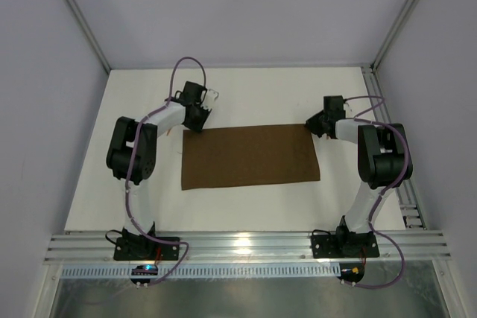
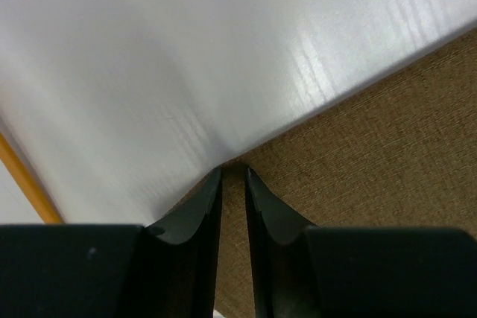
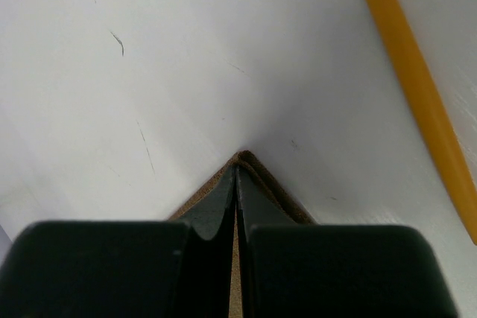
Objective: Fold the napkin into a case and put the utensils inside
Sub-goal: Smooth out the rectangle-folded napkin at the center of the board.
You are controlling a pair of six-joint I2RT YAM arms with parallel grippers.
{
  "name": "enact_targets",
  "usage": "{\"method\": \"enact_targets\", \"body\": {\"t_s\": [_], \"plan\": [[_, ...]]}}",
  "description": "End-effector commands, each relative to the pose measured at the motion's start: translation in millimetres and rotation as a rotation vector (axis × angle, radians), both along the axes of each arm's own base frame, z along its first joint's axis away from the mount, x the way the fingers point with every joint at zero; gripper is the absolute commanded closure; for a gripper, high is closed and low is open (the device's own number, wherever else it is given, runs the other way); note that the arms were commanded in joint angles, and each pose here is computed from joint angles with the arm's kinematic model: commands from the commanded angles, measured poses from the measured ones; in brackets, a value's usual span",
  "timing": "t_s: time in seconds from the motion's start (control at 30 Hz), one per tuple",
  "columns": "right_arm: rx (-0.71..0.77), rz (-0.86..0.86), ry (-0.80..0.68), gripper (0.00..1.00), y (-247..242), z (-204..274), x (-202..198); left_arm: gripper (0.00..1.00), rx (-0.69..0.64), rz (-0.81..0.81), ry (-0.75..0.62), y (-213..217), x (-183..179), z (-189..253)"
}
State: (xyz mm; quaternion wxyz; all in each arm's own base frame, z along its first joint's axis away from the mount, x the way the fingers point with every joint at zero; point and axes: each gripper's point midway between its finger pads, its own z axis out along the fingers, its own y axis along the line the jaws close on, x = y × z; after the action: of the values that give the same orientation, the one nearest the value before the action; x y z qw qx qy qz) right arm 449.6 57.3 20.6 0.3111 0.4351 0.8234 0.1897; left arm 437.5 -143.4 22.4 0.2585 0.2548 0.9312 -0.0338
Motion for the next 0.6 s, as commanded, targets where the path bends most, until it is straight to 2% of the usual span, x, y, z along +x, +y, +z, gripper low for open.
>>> {"method": "enact_targets", "body": {"t_s": [0.0, 0.43, 0.57], "plan": [[-0.047, -0.015, -0.018, 0.97, -10, 10, 5, 0.79, 0.060, 0.011, 0.012, 23, -11, 14], [-0.055, -0.004, -0.017, 0.97, -10, 10, 5, 0.81, 0.113, 0.091, 0.052, 72, -19, 4], [-0.063, 0.018, -0.019, 0.97, -9, 10, 6, 0.81, 0.076, 0.109, 0.043, 77, -17, 12]]}}
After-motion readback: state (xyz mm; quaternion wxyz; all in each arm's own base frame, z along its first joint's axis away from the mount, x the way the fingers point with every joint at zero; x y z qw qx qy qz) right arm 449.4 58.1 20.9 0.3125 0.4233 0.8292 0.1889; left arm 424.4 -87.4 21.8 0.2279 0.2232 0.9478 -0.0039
